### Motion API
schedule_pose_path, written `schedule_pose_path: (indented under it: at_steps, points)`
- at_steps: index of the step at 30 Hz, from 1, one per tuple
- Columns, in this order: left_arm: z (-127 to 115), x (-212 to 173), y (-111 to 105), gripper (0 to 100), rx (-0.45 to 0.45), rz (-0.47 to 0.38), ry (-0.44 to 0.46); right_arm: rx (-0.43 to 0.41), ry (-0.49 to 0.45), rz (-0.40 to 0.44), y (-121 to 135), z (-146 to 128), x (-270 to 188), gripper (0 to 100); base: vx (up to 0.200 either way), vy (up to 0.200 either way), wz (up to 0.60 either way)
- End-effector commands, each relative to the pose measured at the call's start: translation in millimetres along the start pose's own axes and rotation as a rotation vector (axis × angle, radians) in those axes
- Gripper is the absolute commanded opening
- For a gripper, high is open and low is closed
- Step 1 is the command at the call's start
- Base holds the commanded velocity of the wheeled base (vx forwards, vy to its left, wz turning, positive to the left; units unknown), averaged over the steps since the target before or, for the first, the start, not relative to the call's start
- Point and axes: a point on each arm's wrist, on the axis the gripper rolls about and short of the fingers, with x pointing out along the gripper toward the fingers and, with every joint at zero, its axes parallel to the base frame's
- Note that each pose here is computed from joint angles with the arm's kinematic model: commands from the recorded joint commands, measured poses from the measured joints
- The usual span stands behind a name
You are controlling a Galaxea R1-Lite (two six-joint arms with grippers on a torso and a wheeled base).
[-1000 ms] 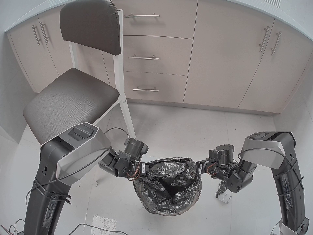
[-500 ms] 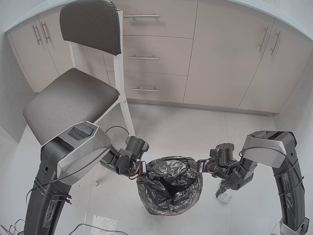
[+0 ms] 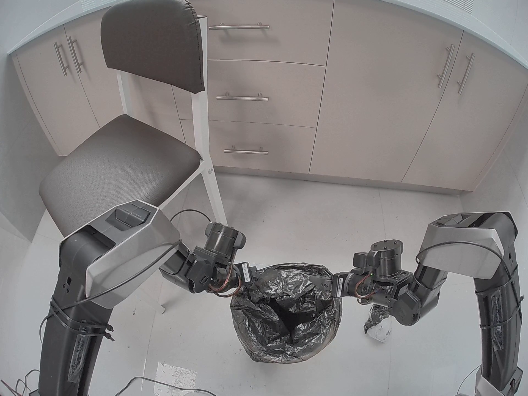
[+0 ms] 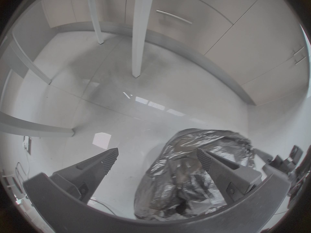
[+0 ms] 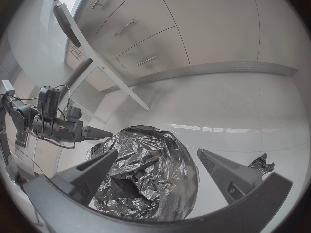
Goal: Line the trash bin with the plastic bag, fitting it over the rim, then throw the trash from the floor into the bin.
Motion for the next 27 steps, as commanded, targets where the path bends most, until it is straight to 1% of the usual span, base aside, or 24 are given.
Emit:
schedule_pose_path:
  at_steps: [1, 3, 5, 9, 12, 15, 16, 18, 19, 20, 21, 24, 27]
  points:
    - [6.1, -13.1, 2.1, 100, -0.021, -0.04, -0.039, -0.002, 0.043, -0.013, -1.6, -19.5, 11.0, 100, 0.0, 0.0, 0.0]
    - [5.4, -11.1, 2.8, 100, -0.021, -0.032, -0.045, -0.006, 0.06, -0.043, -2.1, -28.1, 16.4, 100, 0.0, 0.0, 0.0]
    - [5.2, -10.7, 3.0, 100, -0.022, -0.028, -0.047, -0.024, 0.058, -0.071, 2.1, -30.0, 19.0, 100, 0.0, 0.0, 0.0]
    - [4.8, -10.7, 2.4, 100, -0.02, -0.027, -0.047, -0.019, 0.079, -0.092, 2.0, -29.2, 19.9, 100, 0.0, 0.0, 0.0]
    - [4.5, -10.2, 2.7, 100, -0.02, -0.024, -0.048, -0.007, 0.08, -0.108, 0.8, -24.5, 23.2, 100, 0.0, 0.0, 0.0]
    - [3.7, -9.2, 3.3, 100, -0.02, -0.017, -0.049, 0.012, 0.07, -0.151, -0.6, -23.1, 25.0, 100, 0.0, 0.0, 0.0]
    - [3.2, -8.8, 3.1, 100, -0.02, -0.008, -0.055, 0.026, 0.067, -0.177, -0.5, -21.8, 26.7, 100, 0.0, 0.0, 0.0]
    - [2.1, -7.8, 3.2, 100, -0.017, -0.001, -0.056, 0.05, 0.059, -0.206, -1.0, -17.9, 30.0, 100, 0.0, 0.0, 0.0]
    - [2.1, -7.8, 3.2, 100, -0.017, -0.001, -0.056, 0.05, 0.059, -0.206, -1.0, -17.9, 30.0, 100, 0.0, 0.0, 0.0]
    - [1.3, -7.4, 2.8, 100, -0.016, -0.001, -0.055, 0.068, 0.053, -0.233, -0.8, -15.7, 32.8, 100, 0.0, 0.0, 0.0]
    - [1.3, -7.4, 2.9, 100, -0.017, 0.001, -0.055, 0.072, 0.047, -0.243, -1.0, -15.0, 33.8, 100, 0.0, 0.0, 0.0]
    - [0.5, -8.3, 1.8, 100, -0.015, -0.002, -0.056, 0.074, 0.043, -0.248, -1.0, -14.4, 34.1, 100, 0.0, 0.0, 0.0]
    - [-2.9, -9.8, -0.7, 100, -0.009, -0.024, -0.078, 0.075, 0.043, -0.253, -1.2, -14.7, 34.5, 100, 0.0, 0.0, 0.0]
